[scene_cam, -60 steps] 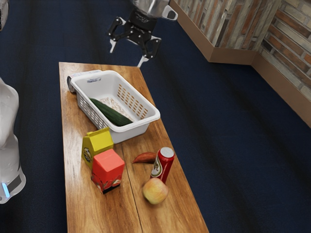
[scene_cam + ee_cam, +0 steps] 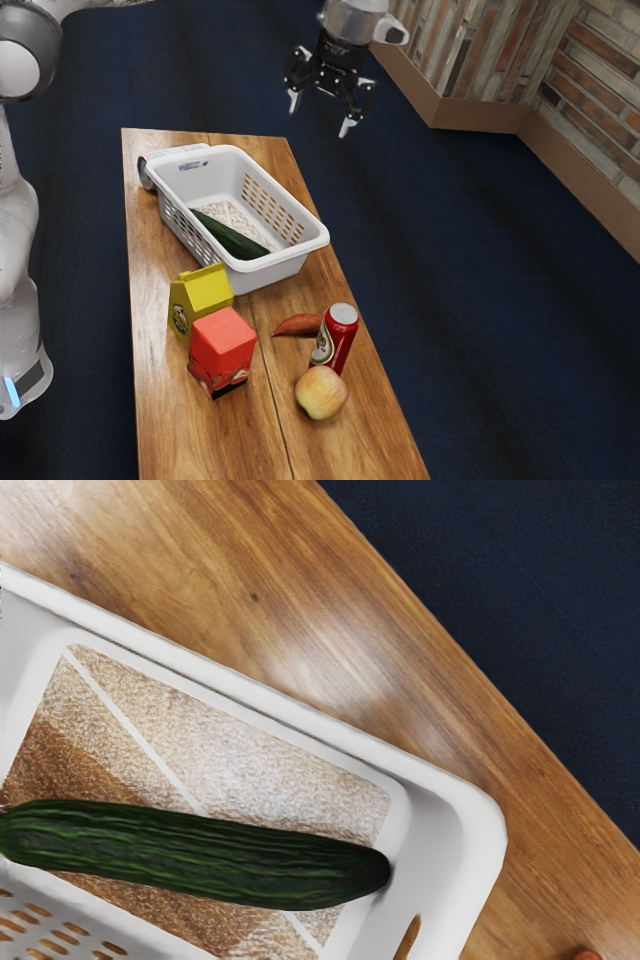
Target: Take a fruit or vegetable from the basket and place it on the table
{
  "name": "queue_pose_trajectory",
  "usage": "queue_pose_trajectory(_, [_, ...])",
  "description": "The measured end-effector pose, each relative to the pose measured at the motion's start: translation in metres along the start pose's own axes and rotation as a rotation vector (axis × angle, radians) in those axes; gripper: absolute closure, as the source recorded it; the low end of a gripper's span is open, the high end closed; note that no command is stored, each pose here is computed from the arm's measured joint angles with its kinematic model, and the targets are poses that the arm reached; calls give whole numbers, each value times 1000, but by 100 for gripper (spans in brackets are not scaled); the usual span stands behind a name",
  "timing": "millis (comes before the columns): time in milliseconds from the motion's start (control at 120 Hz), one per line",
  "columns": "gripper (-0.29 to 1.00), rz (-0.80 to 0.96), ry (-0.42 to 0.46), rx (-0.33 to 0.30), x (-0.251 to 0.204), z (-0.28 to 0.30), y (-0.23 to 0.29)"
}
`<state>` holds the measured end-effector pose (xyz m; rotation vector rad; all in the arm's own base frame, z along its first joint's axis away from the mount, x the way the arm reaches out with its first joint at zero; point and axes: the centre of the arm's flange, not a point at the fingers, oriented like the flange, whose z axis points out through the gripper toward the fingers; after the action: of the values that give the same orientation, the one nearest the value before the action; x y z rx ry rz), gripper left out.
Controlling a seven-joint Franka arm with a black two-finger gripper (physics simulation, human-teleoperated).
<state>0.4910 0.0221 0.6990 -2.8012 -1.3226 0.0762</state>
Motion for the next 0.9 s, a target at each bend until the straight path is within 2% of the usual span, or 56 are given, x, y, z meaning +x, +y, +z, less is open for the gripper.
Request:
queue_pose_trajectory(117, [0, 175, 28, 47, 13, 46, -28])
queue_pose_trajectory(267, [0, 391, 83, 15, -20, 113, -92])
queue_pose_trajectory(375, [0, 520, 166, 6, -26, 131, -98])
queue_pose_trajectory(475, [1, 632, 204, -2, -23, 141, -96])
queue_pose_trajectory(642, [0, 771, 186, -33, -22, 171, -113])
queue_pose_trajectory(900, [0, 962, 154, -31, -19, 213, -117])
